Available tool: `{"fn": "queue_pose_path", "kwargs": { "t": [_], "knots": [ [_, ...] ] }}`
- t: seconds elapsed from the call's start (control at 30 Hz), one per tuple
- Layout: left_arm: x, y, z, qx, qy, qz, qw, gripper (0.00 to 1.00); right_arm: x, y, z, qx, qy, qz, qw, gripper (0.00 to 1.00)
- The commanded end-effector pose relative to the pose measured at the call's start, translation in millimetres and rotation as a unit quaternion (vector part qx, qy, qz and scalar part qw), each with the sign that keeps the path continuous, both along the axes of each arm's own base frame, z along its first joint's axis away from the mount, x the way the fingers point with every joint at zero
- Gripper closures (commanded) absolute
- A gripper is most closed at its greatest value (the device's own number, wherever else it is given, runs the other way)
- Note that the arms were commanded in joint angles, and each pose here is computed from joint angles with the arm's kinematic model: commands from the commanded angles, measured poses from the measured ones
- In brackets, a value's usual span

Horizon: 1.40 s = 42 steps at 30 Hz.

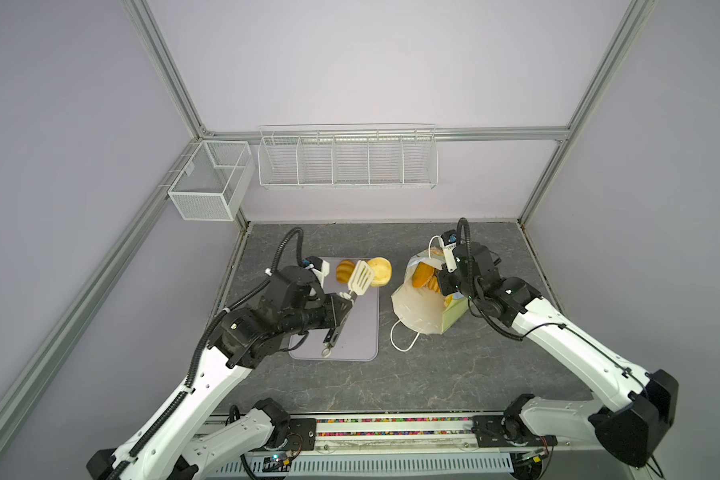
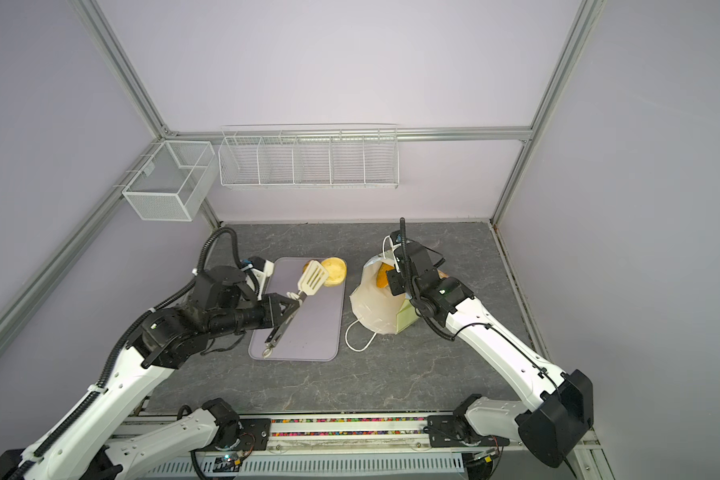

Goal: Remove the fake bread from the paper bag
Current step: 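Lift the pale bun out with the tongs and carry it over the tray, then lower the pale bun beside the striped breads and open the tongs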

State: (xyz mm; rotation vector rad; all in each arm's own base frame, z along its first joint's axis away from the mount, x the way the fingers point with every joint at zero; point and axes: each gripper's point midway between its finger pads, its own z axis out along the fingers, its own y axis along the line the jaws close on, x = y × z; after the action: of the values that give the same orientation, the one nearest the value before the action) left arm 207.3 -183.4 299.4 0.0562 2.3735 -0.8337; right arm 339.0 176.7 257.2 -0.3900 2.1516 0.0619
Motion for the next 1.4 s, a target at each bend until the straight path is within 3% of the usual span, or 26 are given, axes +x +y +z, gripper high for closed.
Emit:
{"fn": "queue_pose_path", "kwargs": {
  "t": [0.0, 0.17, 0.33, 0.43, 0.53, 0.63, 0.83, 1.2, 1.37],
  "knots": [
    [10, 36, -17, 0.056, 0.030, 0.036, 0.997, 1.00, -1, -9, -5, -0.007, 0.013, -0.011, 1.000, 0.93],
    [51, 76, -24, 0.138, 0.035, 0.080, 0.987, 1.00, -5, -14, -5, -0.011, 0.015, -0.008, 1.000, 0.93],
    [80, 115, -39, 0.285, 0.039, 0.115, 0.951, 1.00, -5, -19, -5, -0.010, 0.014, -0.011, 1.000, 0.93],
    [97, 128, -53, 0.344, 0.039, 0.126, 0.929, 1.00, -4, -18, -6, -0.010, 0.016, -0.008, 1.000, 0.93],
    [117, 130, -63, 0.382, 0.033, 0.113, 0.917, 1.00, -5, -20, -5, -0.012, 0.018, -0.009, 1.000, 0.93],
    [140, 118, -73, 0.394, 0.016, 0.081, 0.915, 1.00, -6, -23, -2, -0.012, 0.015, -0.013, 1.000, 0.93],
    [173, 102, -92, 0.482, -0.010, 0.058, 0.874, 1.00, -8, -33, 1, -0.020, 0.009, -0.022, 1.000, 0.93],
    [178, 102, -115, 0.605, 0.007, 0.033, 0.796, 1.00, -7, -38, -8, -0.021, 0.015, -0.026, 0.999, 0.94],
    [176, 106, -119, 0.634, 0.009, 0.021, 0.773, 1.00, -6, -36, -11, -0.015, 0.019, -0.023, 0.999, 0.93]
  ]
}}
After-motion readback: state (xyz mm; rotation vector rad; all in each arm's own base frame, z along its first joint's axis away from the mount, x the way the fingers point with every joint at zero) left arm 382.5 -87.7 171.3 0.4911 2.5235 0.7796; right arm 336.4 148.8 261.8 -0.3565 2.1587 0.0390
